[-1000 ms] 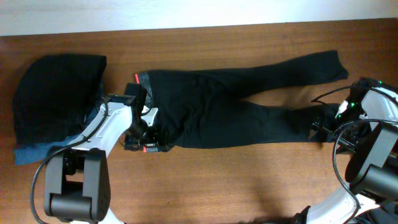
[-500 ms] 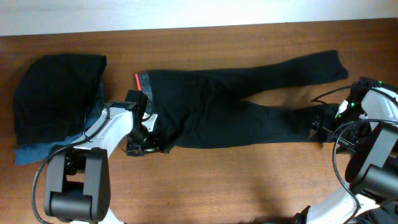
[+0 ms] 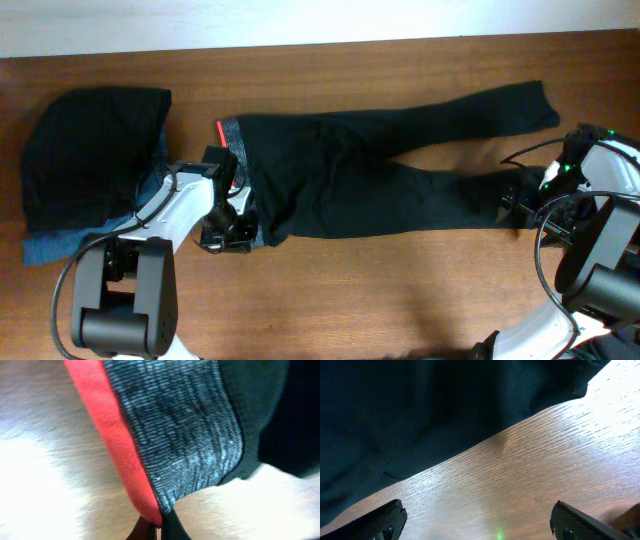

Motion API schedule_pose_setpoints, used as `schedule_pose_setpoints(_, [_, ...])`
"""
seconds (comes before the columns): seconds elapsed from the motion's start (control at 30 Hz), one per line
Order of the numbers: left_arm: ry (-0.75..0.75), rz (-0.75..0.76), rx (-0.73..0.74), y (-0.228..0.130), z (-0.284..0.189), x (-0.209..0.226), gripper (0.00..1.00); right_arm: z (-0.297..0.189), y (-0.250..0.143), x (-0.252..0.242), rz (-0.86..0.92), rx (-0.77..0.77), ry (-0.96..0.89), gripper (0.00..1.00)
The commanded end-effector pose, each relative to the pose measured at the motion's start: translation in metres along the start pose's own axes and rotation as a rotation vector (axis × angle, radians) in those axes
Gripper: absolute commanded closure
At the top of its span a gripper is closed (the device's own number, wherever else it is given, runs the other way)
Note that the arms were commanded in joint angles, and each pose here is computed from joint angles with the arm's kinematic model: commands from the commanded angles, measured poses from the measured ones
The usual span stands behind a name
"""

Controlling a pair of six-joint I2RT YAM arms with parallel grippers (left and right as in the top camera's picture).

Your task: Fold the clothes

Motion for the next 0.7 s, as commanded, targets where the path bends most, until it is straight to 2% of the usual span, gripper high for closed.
schedule_pose_setpoints(0.0, [0.114,-0.002,0.02,-0.005,-0.001,0.017,1.0,-0.001,-0.001,0.0,0.005,-0.004,-0.005,0.02])
schedule_pose_setpoints(0.23, [0.116,0.002,-0.005,0.0,-0.002,0.017,1.0,-0.001,-0.001,0.0,0.005,-0.004,-0.005,0.02])
schedule_pose_setpoints(0.5, [0.151,0.025,-0.169,0.022,-0.029,0.016,1.0,-0.002,0.007,-0.004,0.042,-0.039,-0.007,0.03])
schedule_pose_setpoints(0.67, [0.196,0.008,-0.217,0.023,-0.043,0.026,1.0,-0.003,0.021,-0.009,0.079,-0.091,0.02,0.02])
Point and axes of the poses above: each gripper's point midway between its finger pads, its own z axis out along the fingers, its own x axis along the line the jaws close on, y = z × x, the point moved 3 cm from there along -z, back along the fingers, and after that the axes turned 9 degrees about z, right-handed, at the moved point
